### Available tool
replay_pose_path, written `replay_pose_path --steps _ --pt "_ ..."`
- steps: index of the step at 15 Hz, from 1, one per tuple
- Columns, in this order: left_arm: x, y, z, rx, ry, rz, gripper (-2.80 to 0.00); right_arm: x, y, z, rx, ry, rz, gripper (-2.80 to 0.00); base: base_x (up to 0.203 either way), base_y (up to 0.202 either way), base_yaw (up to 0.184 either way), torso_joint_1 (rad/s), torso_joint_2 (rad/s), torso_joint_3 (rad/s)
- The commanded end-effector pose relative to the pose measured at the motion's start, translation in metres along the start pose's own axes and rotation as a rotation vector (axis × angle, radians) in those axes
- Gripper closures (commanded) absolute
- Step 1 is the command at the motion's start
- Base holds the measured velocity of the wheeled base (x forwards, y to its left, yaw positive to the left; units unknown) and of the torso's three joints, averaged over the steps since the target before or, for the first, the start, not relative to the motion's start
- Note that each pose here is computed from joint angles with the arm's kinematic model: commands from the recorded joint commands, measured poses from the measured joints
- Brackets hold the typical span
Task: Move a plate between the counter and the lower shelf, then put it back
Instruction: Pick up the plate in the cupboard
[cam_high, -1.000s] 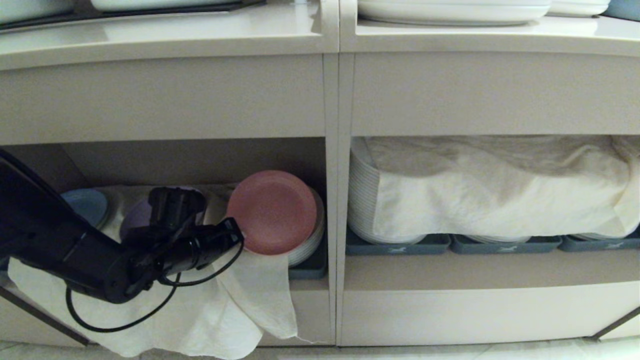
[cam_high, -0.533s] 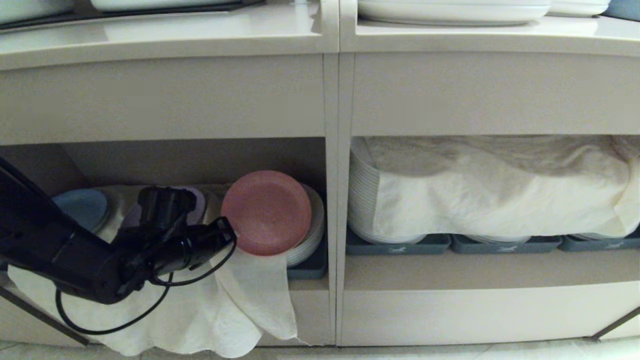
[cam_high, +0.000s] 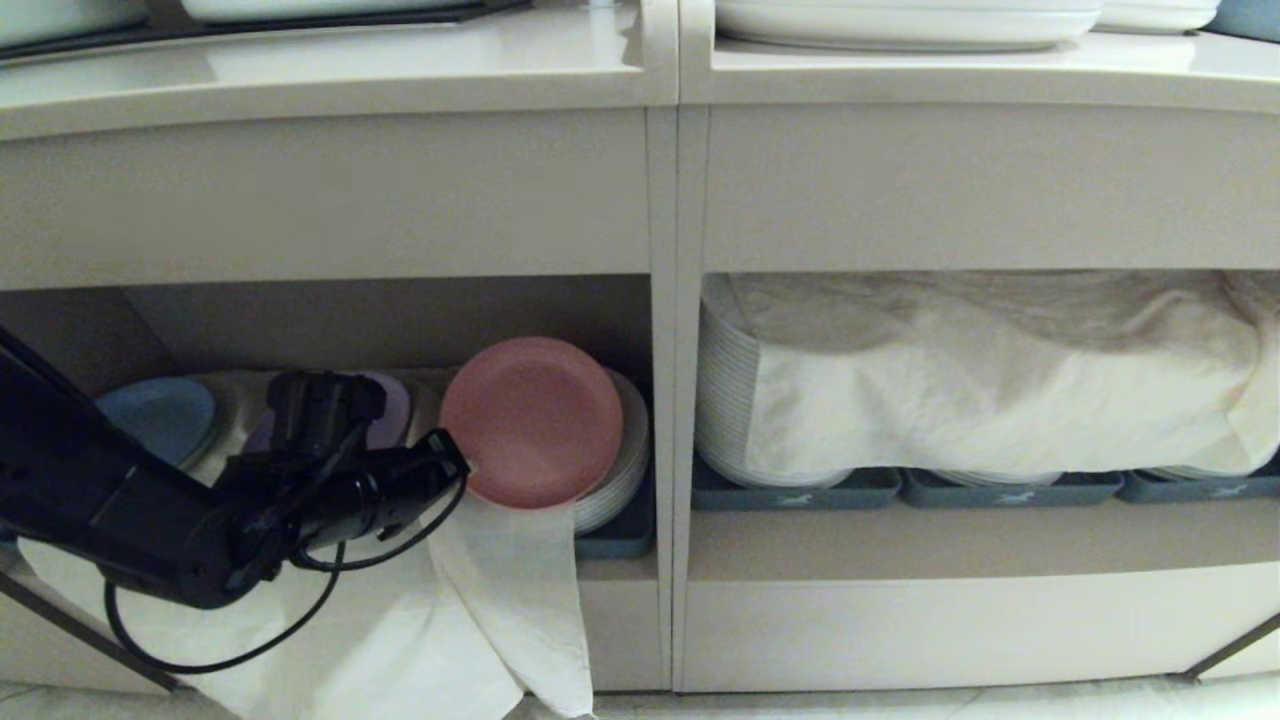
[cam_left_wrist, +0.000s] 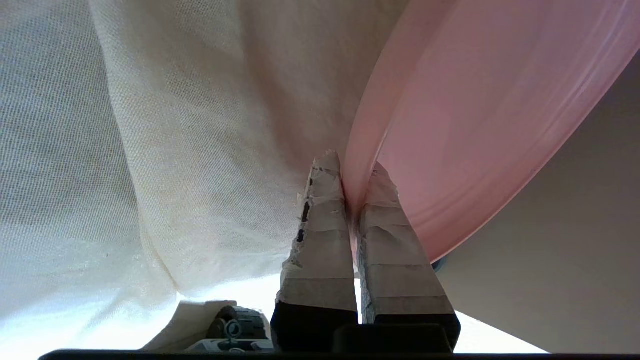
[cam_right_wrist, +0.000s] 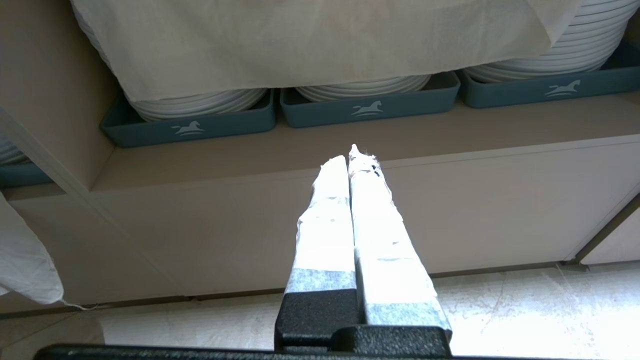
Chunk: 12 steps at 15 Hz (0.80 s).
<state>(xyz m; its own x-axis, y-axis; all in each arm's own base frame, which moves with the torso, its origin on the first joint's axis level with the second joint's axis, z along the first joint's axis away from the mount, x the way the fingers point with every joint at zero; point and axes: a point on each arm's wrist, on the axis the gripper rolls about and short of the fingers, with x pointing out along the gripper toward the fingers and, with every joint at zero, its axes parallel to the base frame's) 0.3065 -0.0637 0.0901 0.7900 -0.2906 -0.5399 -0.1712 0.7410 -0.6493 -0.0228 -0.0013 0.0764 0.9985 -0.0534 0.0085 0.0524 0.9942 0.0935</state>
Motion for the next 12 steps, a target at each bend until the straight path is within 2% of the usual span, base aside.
replay_pose_path --steps 1,12 --pt "-0.0016 -0.0001 0.0 -0.006 -0.002 -0.003 0.0 0.0 0.0 0.0001 0.0 -0.001 0.0 0.0 0.0 0.0 0.0 0.0 0.0 0.0" --pt "-0.0116 0.002 -0.0002 -0.162 0.005 0.003 0.0 0.0 0.0 0.0001 0.0 -0.001 0.0 0.0 0.0 0.0 0.0 0.0 0.0 0.0"
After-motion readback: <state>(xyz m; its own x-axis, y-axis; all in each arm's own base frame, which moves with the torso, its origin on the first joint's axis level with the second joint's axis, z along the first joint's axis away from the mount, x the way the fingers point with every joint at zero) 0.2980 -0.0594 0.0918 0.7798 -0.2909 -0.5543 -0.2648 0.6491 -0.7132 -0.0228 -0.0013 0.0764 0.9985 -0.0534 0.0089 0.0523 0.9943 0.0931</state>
